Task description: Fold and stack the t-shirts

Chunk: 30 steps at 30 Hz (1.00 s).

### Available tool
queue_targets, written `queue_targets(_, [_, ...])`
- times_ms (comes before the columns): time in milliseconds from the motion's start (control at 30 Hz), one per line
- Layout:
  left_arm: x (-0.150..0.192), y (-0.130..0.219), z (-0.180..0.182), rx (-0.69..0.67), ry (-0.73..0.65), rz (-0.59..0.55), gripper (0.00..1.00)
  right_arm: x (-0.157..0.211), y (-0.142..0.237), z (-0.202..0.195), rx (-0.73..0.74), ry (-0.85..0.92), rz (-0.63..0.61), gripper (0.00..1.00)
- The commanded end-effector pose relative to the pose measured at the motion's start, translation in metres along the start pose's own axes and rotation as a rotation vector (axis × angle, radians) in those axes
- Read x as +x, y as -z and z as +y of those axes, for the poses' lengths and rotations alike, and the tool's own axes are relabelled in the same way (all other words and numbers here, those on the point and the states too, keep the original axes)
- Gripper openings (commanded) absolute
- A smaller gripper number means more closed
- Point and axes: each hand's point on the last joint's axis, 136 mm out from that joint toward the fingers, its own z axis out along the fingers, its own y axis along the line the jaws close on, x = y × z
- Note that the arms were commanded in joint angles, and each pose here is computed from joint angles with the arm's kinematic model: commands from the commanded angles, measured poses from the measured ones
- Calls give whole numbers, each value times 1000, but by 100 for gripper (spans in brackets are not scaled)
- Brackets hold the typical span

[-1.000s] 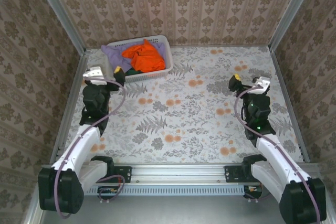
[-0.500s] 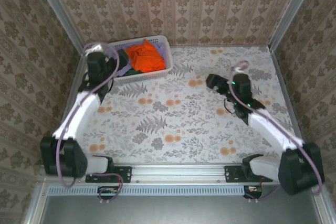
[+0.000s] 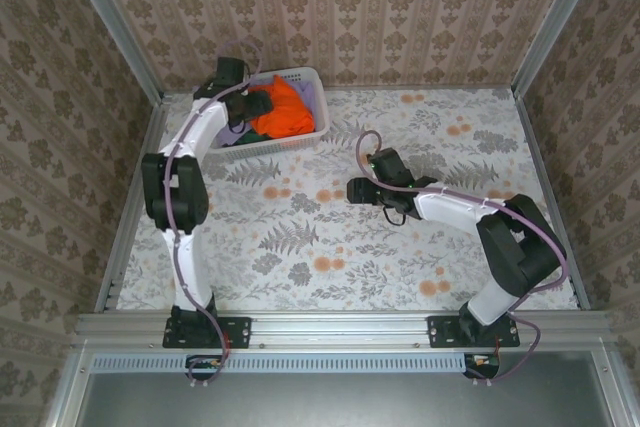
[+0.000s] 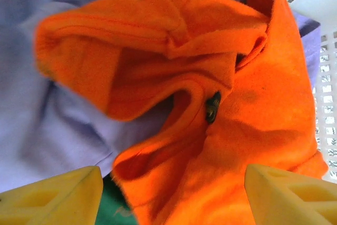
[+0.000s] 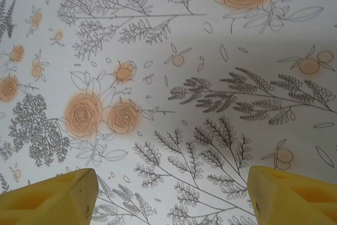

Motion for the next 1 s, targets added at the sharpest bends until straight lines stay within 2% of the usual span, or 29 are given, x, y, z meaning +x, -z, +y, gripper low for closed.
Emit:
queue_targets(0, [6,-2,-16,79,-33,99,66,-9,0,1,23,28,-20,74])
queue_targets(67, [7,-10,-23,117,-32,113,60,-9,1,0,30,28,-20,73])
queue_targets(167, [5,-14,-30,150,-32,112,35,-10,2,-2,41,30,-25,70])
queue_targets(300, [-7,1,-45,199,-51,57,0,-11,3,-5,57,28,-32,68])
queue_targets(433, [-33,45,-72,234,-145,-79,0,-12,4,-5,59,29,-36,65])
queue_targets(567, [-54,118,-130,328,-316,-274,0,-14,8,-6,63,29,-53,63])
queue_targets(733, [-46,223,-208,457,-546,-505,0,-22,23,-3,39,36,-115,61])
queue_targets(767, [-34,246,-230,498,-594,-546,0,-23,27,-5,41,35,-132,62])
queue_targets(967, [-2,352,-286,624,-717,-751,0,-39,65,-12,49,24,-288,65])
